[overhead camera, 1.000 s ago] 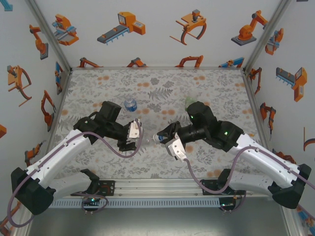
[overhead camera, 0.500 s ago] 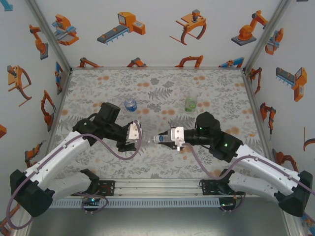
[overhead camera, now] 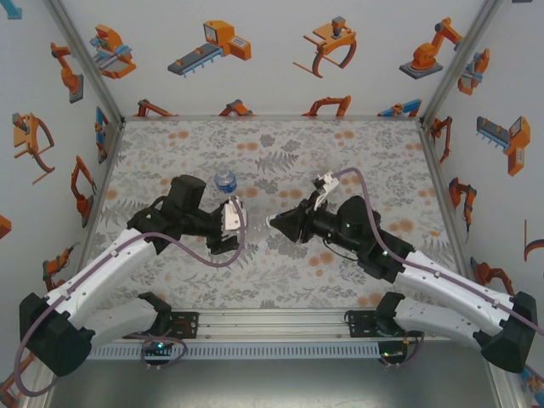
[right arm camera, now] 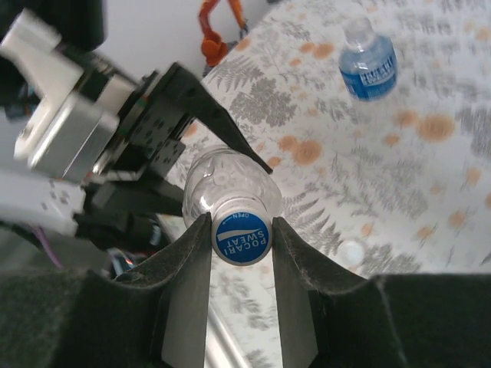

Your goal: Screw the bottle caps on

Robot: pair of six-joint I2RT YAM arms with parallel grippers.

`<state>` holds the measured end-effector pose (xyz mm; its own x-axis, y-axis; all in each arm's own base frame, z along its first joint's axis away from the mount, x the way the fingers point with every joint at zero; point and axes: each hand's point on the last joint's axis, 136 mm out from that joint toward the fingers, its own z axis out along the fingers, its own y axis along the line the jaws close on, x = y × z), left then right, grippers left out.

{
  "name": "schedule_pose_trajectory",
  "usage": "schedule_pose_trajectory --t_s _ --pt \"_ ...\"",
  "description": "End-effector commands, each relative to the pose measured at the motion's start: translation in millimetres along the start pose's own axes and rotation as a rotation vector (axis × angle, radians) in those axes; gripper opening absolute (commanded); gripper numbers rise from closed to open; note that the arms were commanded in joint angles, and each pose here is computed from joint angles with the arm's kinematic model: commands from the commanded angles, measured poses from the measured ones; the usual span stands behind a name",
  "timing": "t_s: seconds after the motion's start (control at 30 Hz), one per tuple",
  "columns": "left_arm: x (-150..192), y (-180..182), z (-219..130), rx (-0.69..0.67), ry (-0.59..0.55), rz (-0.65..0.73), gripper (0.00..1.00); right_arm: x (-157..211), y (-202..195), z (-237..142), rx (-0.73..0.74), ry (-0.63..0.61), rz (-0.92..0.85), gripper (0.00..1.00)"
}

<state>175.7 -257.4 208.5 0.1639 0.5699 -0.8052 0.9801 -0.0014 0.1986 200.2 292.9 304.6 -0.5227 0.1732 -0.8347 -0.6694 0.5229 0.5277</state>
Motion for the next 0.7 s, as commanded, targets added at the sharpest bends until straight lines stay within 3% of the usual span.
schedule_pose_trajectory --t_s 0.0,0.17,0.37,0.57,0.67 --pt "-35.8 2.3 -6.0 -0.009 -0.141 0.062 0.0 19.5 -40.4 2.0 0.26 0.069 0.392 0.0" --pt "-34.2 5.1 -4.5 -0.018 -0.134 0.047 0.0 36.0 -39.2 9.3 0.309 0.144 0.661 0.0" --pt "-31.8 6.6 -0.3 0.0 -0.116 0.021 0.0 31.8 -34.4 16.5 0.319 0.168 0.677 0.0" --pt "-28.7 8.0 1.3 -0.003 -0.102 0.012 0.0 17.7 -35.0 15.7 0.307 0.121 0.581 0.31" --pt "-27.3 8.8 1.3 -0.008 -0.095 0.01 0.0 3.1 -30.7 12.7 0.284 0.103 0.496 0.42"
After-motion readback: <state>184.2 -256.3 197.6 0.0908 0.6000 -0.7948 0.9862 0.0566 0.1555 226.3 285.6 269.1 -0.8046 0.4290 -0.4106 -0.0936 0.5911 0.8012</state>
